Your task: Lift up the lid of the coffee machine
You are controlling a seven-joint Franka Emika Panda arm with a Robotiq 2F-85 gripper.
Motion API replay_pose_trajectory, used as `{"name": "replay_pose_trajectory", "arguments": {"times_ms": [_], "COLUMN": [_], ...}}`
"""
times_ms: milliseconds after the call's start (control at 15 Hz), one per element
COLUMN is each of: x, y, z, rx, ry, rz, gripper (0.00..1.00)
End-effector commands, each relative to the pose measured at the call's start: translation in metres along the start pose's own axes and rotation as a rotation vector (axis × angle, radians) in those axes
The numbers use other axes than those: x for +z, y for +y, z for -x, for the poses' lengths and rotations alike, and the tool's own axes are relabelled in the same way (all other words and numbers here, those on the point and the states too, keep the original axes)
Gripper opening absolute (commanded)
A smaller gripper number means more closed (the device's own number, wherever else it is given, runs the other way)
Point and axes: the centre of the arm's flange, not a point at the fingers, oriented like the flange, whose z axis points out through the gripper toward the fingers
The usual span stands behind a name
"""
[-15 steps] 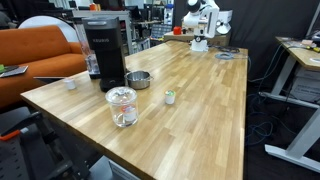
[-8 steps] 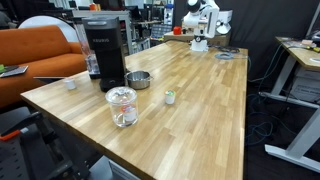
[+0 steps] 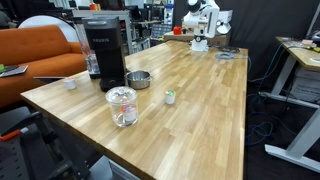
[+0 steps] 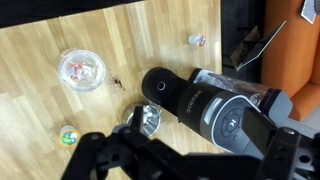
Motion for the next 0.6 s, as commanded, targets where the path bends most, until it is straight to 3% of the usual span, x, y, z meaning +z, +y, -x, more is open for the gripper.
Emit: {"name": "replay_pose_trajectory", "arguments": {"times_ms": [0, 533], "x": [0.014, 0.020], "y": [0.005, 0.003], "z": [-0.028, -0.019], "rx": [-0.042, -0.027], "ry": [0.012, 0.002], "rz": [-0.070, -0.055], "gripper": [1.00, 1.00]}}
